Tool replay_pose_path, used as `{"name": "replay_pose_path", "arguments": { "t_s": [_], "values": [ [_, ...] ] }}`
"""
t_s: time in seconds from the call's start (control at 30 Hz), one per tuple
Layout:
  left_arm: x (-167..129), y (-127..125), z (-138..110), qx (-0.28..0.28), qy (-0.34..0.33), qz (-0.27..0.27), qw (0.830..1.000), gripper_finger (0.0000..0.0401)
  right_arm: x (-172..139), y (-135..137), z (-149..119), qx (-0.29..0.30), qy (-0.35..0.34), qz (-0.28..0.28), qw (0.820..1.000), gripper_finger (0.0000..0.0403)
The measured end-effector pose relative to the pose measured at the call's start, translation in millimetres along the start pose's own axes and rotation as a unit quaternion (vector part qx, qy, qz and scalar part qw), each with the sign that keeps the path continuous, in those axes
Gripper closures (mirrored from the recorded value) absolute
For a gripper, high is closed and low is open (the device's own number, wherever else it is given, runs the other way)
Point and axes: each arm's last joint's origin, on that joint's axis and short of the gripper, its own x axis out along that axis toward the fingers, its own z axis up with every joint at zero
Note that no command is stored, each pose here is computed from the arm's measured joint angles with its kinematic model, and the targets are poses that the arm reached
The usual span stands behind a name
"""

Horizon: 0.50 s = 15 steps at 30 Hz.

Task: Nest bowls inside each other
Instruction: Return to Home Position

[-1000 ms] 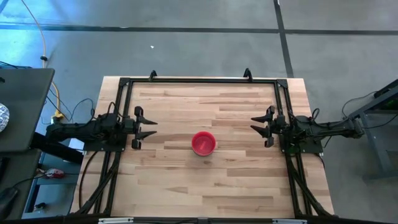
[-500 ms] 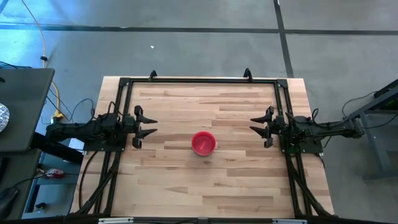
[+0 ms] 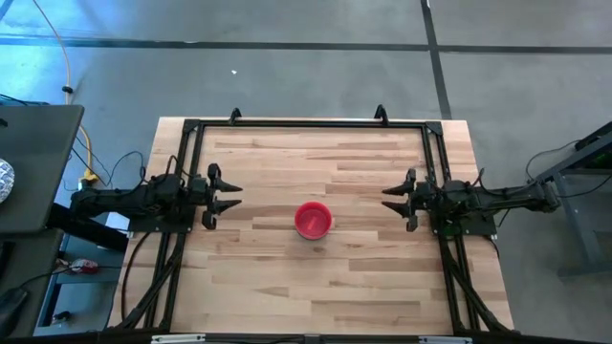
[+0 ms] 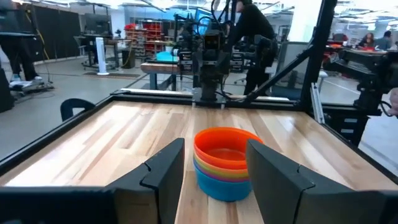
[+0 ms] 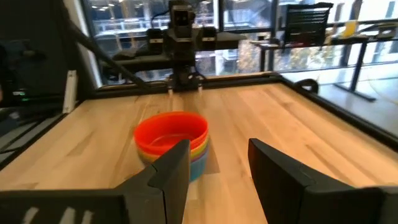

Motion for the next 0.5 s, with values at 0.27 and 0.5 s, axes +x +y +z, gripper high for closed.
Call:
{"name": "replay_pose_path", "arguments": {
  "t_s": [0.27, 0.5],
  "values": [
    [0.0, -0.1, 0.0, 0.0, 0.0, -0.001, 1.0, 0.024, -0.1, 2.0, -1.0, -0.005, 0.007, 0.036, 0.999, 0.0247],
    [0.0, -0.5, 0.0, -0.004, 0.0, -0.008, 1.0, 0.024, -0.3, 3.4, -2.0, -0.004, 0.013, 0.061, 0.998, 0.0247]
  ]
}}
